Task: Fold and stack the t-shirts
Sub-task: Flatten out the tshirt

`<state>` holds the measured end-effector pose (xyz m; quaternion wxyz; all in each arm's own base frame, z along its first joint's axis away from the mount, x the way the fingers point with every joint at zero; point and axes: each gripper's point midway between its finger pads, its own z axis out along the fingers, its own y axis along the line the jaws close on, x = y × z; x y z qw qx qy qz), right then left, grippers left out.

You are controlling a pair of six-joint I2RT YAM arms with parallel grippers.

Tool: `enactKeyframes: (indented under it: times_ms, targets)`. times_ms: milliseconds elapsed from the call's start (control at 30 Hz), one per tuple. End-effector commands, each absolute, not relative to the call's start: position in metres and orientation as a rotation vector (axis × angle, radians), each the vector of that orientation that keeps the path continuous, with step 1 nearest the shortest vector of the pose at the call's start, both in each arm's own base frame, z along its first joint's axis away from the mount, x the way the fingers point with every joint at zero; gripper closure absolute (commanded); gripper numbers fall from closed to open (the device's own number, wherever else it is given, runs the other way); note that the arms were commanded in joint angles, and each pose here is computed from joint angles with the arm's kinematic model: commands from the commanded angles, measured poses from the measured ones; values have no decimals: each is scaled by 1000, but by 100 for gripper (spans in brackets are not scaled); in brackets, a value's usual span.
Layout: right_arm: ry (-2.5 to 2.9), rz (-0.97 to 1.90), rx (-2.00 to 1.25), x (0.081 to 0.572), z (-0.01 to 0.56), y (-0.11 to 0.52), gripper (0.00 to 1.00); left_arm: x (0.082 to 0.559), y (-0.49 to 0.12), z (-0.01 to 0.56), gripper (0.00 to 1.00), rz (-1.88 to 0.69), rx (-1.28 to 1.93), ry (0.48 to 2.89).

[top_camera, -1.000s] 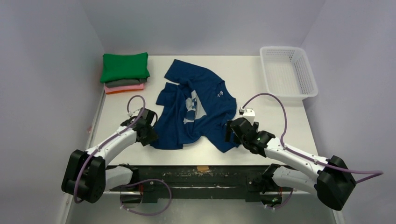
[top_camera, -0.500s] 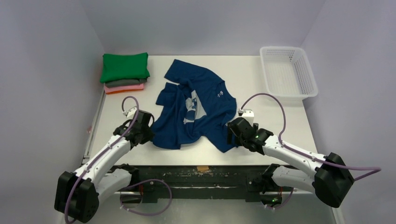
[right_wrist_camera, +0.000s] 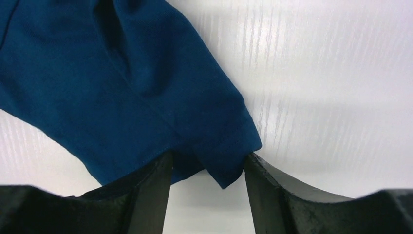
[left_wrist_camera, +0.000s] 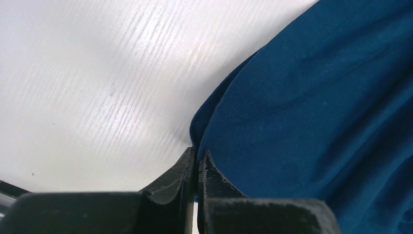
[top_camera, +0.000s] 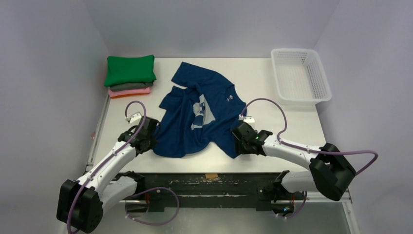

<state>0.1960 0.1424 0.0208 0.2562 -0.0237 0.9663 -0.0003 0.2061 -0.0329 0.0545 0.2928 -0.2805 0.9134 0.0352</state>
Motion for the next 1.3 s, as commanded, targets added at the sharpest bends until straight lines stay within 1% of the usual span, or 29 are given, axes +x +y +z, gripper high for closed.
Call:
enactKeyframes:
  times_ms: [0, 67, 167, 200, 367, 667, 833, 1033, 1133, 1200, 1267]
  targets:
    - [2577, -4, -19, 209, 26, 147, 50, 215, -26, 68, 100, 135, -730, 2383]
    - [2582, -20, -15, 210, 24, 146, 53, 215, -24, 69, 100, 143, -731, 2380]
    - [2595, -24, -16, 209, 22, 146, 69, 214, -22, 71, 100, 153, -736, 2374]
    - [2596, -20, -15, 208, 22, 146, 71, 215, -22, 72, 100, 154, -737, 2373]
    - [2575, 2, -12, 208, 31, 145, 73, 214, -21, 73, 100, 163, -741, 2369]
    - [2567, 87, -69, 209, 40, 156, 70, 214, -21, 75, 100, 161, -739, 2369]
    - [2578, 52, -60, 213, 38, 155, 70, 213, -21, 75, 100, 156, -735, 2369]
    - [2566, 0, -16, 219, 40, 149, 67, 214, -22, 75, 100, 147, -730, 2371]
    - [2559, -22, 23, 224, 41, 144, 67, 214, -23, 75, 100, 140, -726, 2368]
    - [2562, -27, 31, 227, 40, 144, 70, 214, -23, 75, 100, 137, -723, 2366]
    - [2562, -26, 37, 229, 38, 145, 86, 213, -23, 74, 100, 136, -722, 2366]
